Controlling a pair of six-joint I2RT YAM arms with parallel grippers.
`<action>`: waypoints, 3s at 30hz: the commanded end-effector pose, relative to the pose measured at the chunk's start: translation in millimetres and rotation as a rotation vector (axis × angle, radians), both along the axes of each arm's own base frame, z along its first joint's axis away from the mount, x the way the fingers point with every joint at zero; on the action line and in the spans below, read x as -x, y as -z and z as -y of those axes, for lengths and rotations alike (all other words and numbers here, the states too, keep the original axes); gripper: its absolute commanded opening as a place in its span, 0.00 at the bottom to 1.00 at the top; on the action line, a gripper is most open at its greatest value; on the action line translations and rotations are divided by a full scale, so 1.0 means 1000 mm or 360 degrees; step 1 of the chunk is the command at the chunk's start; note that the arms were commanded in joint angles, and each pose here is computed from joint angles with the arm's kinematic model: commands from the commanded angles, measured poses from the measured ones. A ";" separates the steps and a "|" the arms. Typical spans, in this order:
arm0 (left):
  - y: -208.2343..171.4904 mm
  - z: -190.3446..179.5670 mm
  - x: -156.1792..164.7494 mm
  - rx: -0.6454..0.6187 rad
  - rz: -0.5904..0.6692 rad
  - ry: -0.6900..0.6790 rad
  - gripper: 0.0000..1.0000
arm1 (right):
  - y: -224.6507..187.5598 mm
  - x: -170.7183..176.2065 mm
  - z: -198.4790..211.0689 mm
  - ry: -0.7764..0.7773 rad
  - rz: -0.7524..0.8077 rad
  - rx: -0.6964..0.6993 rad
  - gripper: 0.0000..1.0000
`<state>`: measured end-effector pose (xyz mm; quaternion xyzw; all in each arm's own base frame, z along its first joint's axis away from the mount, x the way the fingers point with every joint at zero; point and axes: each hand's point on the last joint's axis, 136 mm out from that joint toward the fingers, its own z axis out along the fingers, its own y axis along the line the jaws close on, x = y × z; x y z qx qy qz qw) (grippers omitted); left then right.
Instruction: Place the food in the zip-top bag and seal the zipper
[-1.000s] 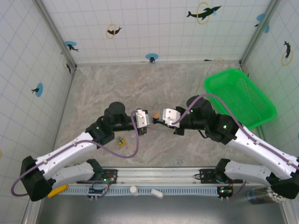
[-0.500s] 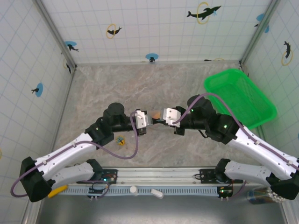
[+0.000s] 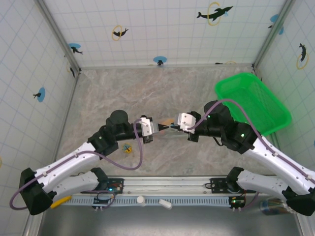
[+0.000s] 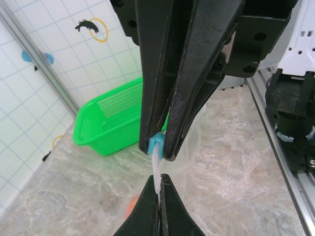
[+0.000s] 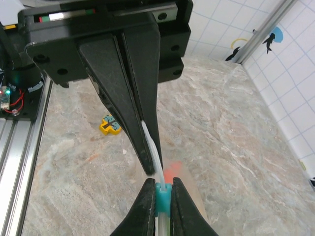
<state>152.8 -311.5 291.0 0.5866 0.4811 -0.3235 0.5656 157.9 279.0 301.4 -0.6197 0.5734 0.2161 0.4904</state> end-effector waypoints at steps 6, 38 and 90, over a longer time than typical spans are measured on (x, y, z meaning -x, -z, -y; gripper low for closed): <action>-0.032 -0.011 -0.003 0.0161 0.0142 -0.0112 0.00 | 0.013 -0.012 0.027 0.0185 -0.0006 0.0047 0.04; -0.085 -0.046 -0.020 0.0350 0.0366 -0.0460 0.00 | 0.014 -0.031 0.081 0.0493 0.0119 0.0037 0.03; -0.116 -0.082 -0.029 0.0467 0.0535 -0.0746 0.00 | 0.007 -0.032 0.134 0.0782 0.0225 0.0181 0.02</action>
